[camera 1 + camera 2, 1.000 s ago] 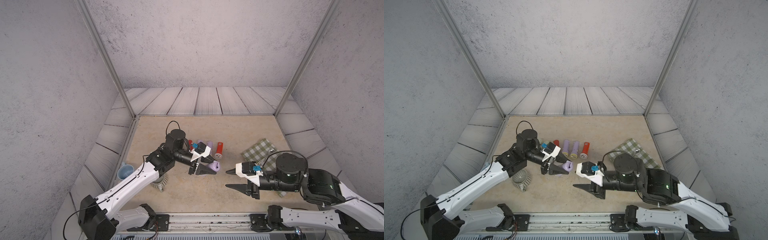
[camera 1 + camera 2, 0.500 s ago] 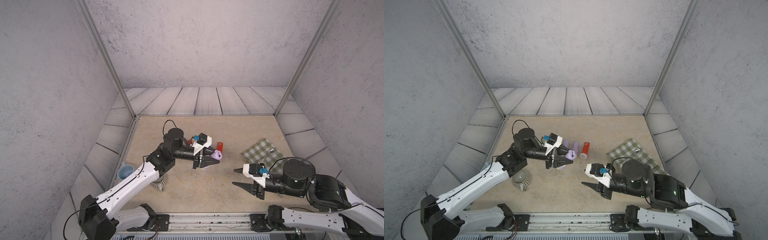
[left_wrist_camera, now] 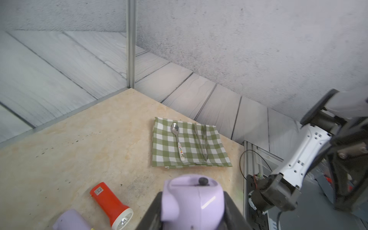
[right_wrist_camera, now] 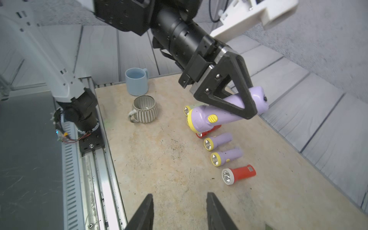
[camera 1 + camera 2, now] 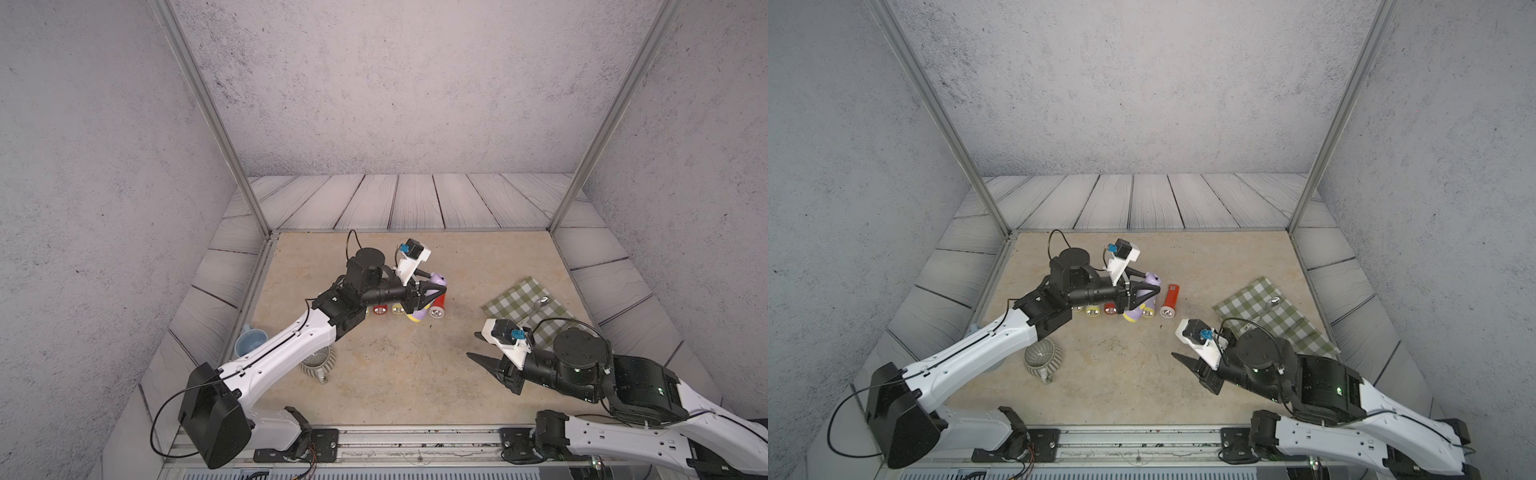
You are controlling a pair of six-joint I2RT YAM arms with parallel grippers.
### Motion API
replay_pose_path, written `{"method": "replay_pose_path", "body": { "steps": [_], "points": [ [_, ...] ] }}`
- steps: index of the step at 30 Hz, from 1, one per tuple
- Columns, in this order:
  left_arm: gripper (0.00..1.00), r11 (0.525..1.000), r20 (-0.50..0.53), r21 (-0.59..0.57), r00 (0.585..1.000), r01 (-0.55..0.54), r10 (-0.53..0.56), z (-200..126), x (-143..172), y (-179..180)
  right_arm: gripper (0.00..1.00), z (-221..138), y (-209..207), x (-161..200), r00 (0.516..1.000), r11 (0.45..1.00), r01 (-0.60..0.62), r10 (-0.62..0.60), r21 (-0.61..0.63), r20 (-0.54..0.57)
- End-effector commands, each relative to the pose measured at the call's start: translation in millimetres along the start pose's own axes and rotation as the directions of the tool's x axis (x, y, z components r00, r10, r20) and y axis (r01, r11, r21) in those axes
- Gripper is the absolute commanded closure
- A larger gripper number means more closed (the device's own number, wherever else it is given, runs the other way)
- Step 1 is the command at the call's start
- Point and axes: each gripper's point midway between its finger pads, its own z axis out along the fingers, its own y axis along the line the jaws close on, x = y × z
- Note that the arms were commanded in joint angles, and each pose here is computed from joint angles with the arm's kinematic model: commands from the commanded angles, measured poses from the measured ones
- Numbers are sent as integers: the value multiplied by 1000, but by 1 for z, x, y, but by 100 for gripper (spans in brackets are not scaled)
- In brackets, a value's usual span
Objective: Close the plug at the bottom of the flashlight
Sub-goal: Place the flashlight at the center of the board.
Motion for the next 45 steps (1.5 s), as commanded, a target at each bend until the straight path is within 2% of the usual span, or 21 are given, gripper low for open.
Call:
{"method": "replay_pose_path", "body": {
  "steps": [1, 4, 8, 12, 16, 25, 31, 40, 45],
  "points": [
    [100, 983, 17, -176, 998, 56, -53, 11, -18, 19, 51, -3, -37, 17, 995, 973, -84, 92, 213, -27],
    [100, 956, -16, -272, 993, 111, -120, 30, -13, 38, 48, -4, -48, 35, 986, 952, -132, 154, 278, -61],
    [100, 915, -1, -344, 974, 214, -228, 56, -6, 63, 47, 4, -53, 69, 955, 923, -222, 271, 314, -123],
    [100, 887, -6, -372, 955, 274, -298, 87, 2, 77, 52, 20, -52, 115, 859, 876, -374, 451, 303, -242],
    [100, 864, -40, -424, 948, 271, -317, 117, 16, 88, 54, 24, -58, 126, 802, 822, -484, 554, 301, -222],
    [100, 806, -131, -540, 922, 242, -365, 164, 69, 123, 57, 25, -66, 129, 791, 792, -516, 587, 327, -173],
    [100, 765, -174, -606, 903, 217, -394, 179, 103, 144, 57, 24, -68, 129, 792, 783, -524, 592, 336, -146],
    [100, 741, -211, -627, 863, 241, -459, 207, 149, 155, 57, 20, -70, 127, 799, 778, -528, 591, 340, -113],
    [100, 728, -214, -643, 857, 237, -468, 218, 162, 162, 57, 20, -69, 126, 797, 777, -534, 594, 333, -108]
  ]
}}
